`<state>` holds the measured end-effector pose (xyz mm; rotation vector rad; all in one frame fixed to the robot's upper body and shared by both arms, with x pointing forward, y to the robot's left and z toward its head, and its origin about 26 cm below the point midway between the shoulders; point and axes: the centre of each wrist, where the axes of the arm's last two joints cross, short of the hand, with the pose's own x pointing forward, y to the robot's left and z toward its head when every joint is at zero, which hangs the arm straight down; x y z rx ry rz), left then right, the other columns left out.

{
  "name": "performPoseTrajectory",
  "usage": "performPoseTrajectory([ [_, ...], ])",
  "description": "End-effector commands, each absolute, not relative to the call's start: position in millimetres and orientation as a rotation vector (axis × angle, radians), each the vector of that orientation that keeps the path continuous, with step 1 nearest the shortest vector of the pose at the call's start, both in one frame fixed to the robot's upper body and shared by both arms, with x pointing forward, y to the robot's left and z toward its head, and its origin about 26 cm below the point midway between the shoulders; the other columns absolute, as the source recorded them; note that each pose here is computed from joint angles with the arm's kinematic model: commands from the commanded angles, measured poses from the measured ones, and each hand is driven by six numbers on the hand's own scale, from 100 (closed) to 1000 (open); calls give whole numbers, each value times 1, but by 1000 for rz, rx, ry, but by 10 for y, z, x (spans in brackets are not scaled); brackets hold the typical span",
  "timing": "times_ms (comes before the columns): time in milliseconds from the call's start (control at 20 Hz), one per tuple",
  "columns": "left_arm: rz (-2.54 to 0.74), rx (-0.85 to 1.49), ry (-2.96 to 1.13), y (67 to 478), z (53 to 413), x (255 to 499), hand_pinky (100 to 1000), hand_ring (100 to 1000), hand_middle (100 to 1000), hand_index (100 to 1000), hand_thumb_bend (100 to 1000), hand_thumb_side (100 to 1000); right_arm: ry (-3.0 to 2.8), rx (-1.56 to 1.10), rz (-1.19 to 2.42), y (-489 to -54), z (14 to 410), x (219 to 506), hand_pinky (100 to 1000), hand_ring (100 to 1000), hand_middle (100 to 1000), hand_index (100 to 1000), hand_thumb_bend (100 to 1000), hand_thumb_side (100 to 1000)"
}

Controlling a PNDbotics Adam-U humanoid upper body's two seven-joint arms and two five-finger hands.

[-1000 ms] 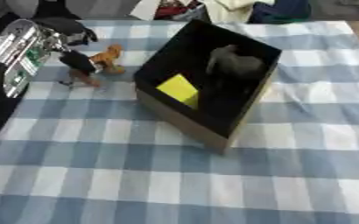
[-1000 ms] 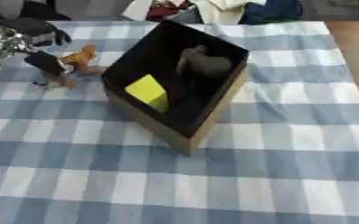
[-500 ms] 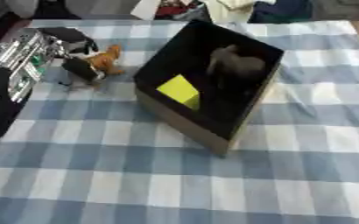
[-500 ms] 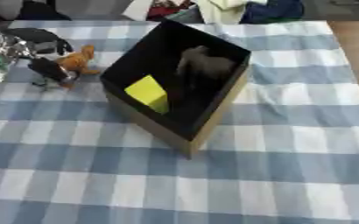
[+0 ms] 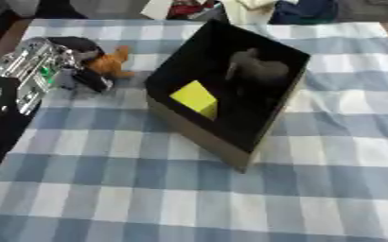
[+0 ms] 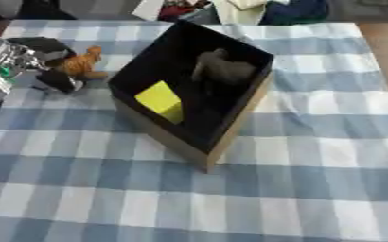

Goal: Pick up objects on the table and place them in the box.

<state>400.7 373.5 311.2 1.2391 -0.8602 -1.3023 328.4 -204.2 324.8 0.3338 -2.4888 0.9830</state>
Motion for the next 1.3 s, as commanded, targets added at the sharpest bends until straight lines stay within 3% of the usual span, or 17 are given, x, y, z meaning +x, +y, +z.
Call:
performPoseTrajectory([
  [50, -1283, 1264, -888, 3774, 3269, 3963, 663, 729, 556, 738, 100, 530, -2500, 295, 1009, -2078, 3315, 3266, 1000, 961, 694, 900, 100, 786],
  [1300, -1353, 1247, -919, 3661, 3402, 3898, 583, 647, 495, 684, 100, 261, -2471, 327, 975, -2075, 3209, 3259, 1000, 962, 693, 901, 100, 768],
])
